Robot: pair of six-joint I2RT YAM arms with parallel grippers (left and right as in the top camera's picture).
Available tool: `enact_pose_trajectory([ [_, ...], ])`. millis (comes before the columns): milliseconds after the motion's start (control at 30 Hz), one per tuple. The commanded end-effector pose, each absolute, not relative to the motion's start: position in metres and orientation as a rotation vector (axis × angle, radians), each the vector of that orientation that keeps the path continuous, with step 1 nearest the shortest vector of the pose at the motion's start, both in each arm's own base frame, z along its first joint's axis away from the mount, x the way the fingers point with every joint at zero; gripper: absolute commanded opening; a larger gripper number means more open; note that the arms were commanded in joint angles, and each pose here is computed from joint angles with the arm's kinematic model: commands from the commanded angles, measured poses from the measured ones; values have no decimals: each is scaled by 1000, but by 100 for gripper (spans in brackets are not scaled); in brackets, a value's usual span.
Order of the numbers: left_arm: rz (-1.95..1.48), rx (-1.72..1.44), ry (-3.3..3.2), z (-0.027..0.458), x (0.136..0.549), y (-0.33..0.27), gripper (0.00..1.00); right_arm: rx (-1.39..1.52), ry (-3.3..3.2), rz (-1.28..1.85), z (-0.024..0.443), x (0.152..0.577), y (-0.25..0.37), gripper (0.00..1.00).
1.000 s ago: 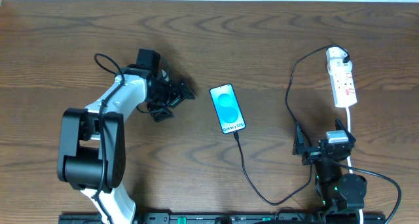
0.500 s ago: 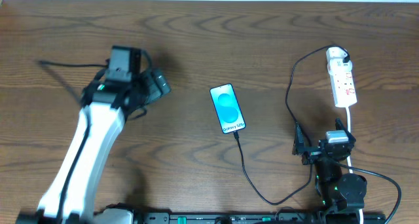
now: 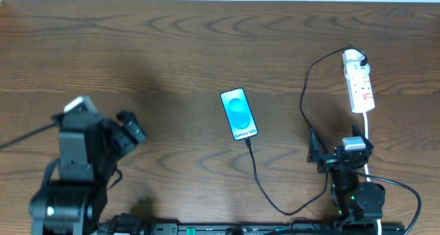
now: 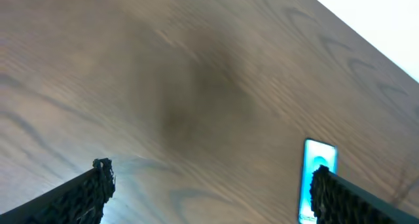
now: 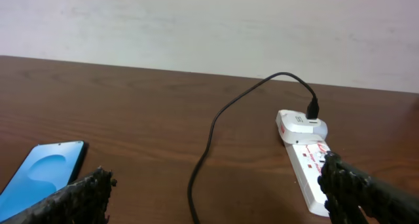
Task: Plug charger to phone and switch on socket
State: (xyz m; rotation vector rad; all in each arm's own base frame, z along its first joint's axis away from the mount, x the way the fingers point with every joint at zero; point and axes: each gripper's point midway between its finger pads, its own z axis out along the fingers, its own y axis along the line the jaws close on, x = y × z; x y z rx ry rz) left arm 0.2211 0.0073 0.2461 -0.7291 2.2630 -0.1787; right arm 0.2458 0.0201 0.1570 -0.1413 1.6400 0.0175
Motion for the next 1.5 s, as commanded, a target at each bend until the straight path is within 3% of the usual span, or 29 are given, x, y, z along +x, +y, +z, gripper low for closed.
enact_pose_trajectory([
  [0,-141,-795,2272,219,202,19,98,-147,1643,4,156,246,19,99],
  [600,-253,-806,2029,155,188,21,98,-147,1643,4,156,246,19,99],
  [1133,-317,-760,1857,116,213,21,98,-147,1643,4,156,246,19,99],
  [1467,-296,-759,1723,128,224,31,98,-147,1643,4,156,246,19,99],
])
